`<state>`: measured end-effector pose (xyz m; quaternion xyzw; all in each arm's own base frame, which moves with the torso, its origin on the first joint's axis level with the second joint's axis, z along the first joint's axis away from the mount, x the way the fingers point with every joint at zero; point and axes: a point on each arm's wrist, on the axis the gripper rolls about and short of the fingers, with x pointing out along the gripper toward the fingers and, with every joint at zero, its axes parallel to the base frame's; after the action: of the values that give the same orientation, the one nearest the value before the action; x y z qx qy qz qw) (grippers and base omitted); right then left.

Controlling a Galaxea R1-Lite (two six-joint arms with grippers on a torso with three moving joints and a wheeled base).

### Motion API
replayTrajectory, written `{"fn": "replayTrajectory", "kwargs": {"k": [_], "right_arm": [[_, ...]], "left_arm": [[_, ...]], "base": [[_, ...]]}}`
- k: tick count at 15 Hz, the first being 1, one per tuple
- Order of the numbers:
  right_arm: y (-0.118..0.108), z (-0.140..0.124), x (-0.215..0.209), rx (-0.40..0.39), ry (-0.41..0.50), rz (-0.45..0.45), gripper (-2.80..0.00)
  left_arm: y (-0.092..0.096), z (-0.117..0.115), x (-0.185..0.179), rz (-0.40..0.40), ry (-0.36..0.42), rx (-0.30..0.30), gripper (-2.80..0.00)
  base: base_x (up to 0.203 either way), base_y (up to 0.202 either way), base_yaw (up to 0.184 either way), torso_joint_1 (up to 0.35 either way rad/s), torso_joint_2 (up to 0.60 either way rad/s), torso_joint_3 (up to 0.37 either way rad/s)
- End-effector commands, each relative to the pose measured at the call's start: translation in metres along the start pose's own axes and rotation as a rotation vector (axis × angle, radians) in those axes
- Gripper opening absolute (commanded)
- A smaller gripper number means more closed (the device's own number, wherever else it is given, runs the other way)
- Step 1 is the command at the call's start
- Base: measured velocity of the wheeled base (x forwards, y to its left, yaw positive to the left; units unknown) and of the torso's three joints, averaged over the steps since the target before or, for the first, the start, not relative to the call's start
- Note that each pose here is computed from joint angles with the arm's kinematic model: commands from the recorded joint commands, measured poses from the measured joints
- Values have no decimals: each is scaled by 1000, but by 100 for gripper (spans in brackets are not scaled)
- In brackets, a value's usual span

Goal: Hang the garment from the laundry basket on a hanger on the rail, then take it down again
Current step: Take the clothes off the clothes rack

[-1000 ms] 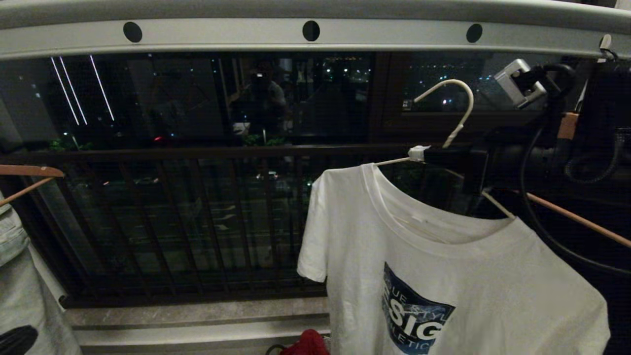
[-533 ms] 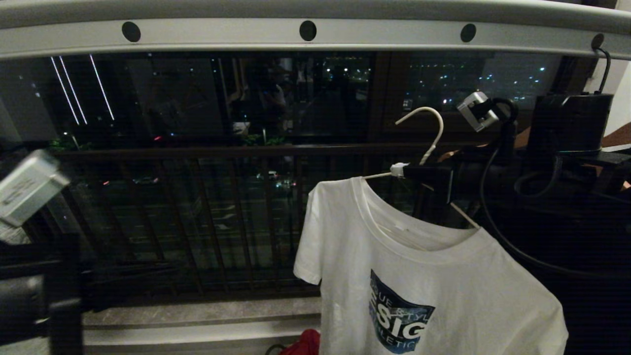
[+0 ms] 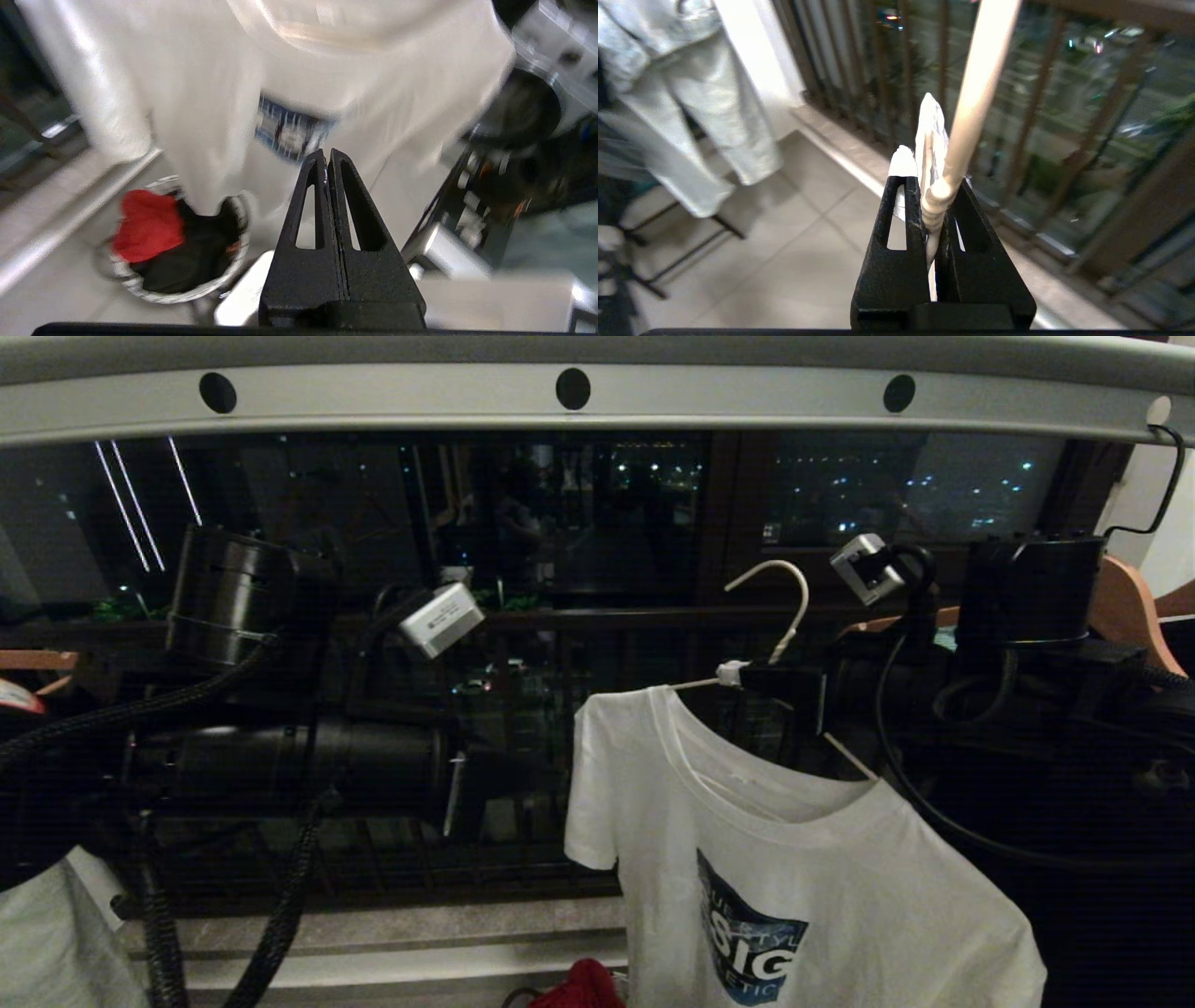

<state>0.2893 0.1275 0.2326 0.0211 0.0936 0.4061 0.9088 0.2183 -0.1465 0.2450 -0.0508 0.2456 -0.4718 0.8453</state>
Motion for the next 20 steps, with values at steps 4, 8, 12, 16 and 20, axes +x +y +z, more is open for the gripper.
{"fn": "replayTrajectory", "kwargs": {"k": [4,8,12,16,20], "right_arm": [[22,-6,11,16,22,40,-280],[28,-8,13,17,30,58,-280],[29,-9,13,16,32,63,-280],[34,-10,13,15,36,77,-280],[39,-7,9,8,25,88,-280]], "left_arm": [[7,-14,61,182,11,-40,0],[-1,-9,66,281,-69,-14,0],[-4,-12,73,378,-73,16,0],[-7,-15,78,382,-59,21,0],[-3,-21,87,398,-32,19,0]], "base": [[0,0,0,0,0,0],[0,0,0,0,0,0],[0,0,0,0,0,0],[0,0,0,0,0,0],[0,0,0,0,0,0]]}}
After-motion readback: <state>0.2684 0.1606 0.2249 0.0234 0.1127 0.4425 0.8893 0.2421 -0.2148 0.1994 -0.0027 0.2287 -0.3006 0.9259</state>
